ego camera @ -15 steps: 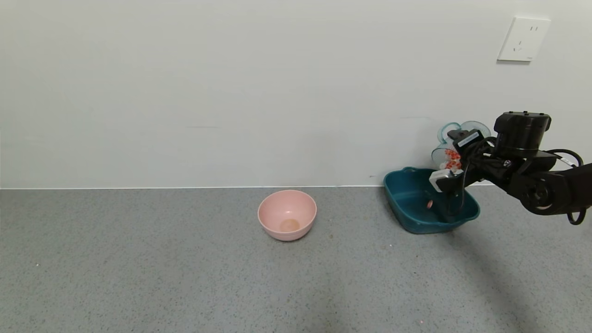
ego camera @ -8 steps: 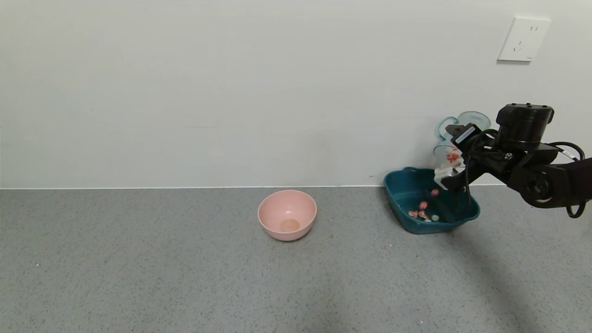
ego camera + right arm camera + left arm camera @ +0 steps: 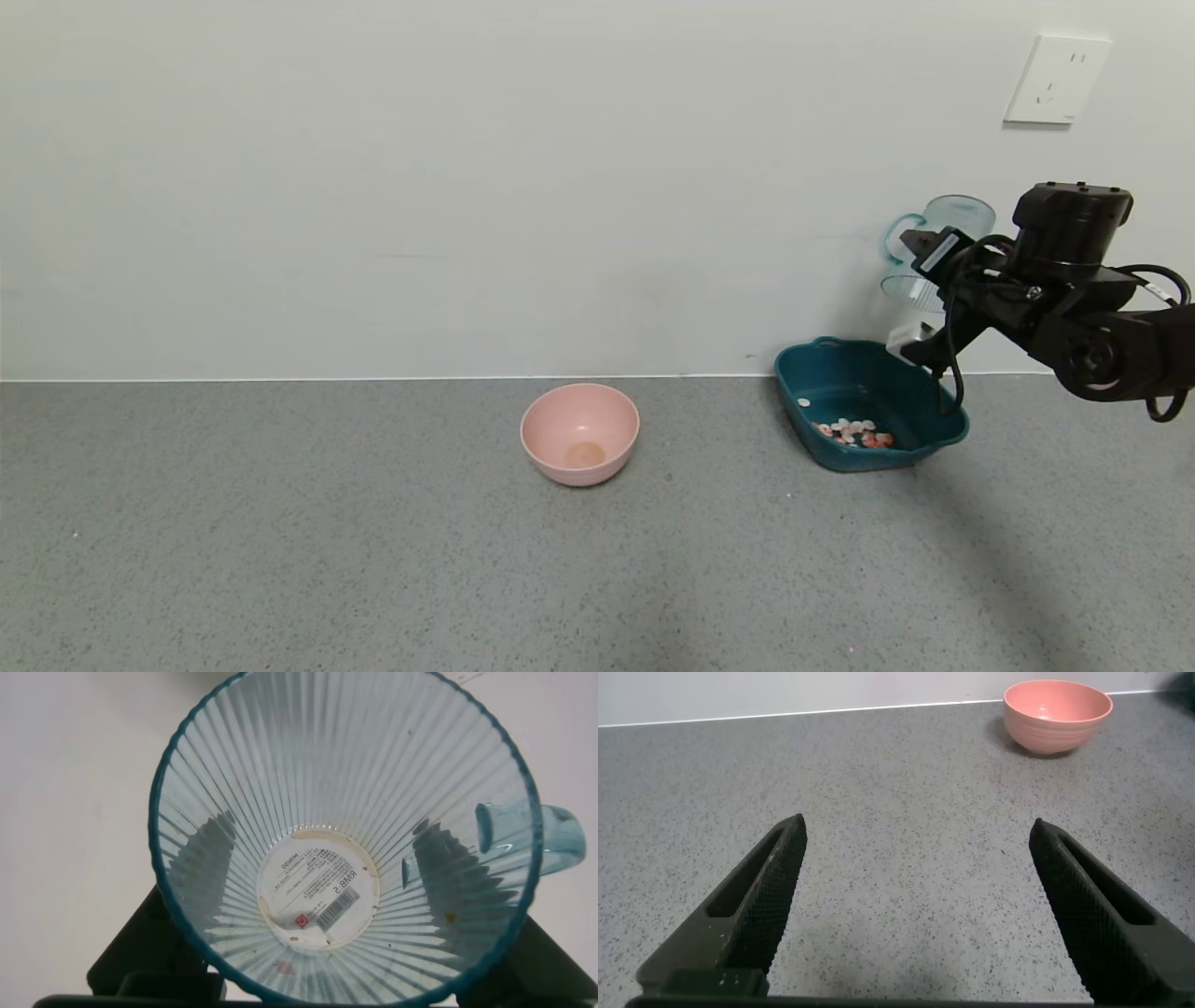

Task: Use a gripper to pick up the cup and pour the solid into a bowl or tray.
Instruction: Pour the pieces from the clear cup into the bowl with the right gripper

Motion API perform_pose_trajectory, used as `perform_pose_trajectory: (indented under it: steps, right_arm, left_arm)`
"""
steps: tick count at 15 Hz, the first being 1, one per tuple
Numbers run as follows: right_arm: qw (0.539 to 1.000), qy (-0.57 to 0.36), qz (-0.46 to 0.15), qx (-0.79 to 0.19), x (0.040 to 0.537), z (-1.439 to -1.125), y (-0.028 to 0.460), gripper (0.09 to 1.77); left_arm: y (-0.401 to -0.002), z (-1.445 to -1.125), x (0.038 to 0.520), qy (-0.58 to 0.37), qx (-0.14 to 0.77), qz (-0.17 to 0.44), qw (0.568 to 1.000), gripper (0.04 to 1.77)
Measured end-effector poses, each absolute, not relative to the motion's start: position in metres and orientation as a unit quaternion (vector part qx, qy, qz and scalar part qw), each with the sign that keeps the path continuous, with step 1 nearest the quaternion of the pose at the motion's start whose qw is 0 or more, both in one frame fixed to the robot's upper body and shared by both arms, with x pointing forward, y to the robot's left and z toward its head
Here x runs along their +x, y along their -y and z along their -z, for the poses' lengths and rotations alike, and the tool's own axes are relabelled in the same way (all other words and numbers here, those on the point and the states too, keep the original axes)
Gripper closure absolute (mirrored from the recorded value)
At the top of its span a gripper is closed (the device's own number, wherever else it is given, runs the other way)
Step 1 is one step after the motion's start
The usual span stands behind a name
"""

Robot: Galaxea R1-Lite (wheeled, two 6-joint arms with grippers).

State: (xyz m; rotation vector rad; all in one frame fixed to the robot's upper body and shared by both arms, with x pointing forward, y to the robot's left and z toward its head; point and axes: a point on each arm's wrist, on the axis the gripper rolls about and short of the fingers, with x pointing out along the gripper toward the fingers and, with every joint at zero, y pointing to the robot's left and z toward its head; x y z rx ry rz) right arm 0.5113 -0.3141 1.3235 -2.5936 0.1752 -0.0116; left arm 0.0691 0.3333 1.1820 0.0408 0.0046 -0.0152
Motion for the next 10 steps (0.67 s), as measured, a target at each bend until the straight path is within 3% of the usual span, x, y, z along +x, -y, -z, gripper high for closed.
perform_pose_trajectory:
  steps: [7, 10]
  right_arm:
    - [0.263, -0.059, 0.011, -0.963, 0.509, -1.330, 0.313, 0.49]
    - [0.292, -0.053, 0.016, -0.955, 0.506, -1.335, 0.309, 0.49]
  left_arm:
    - [-0.333, -1.182, 0.069, -0.003, 0.020, 0.008, 1.000, 0.09]
    - [-0.333, -1.182, 0.069, -0.003, 0.021, 0.008, 1.000, 0.09]
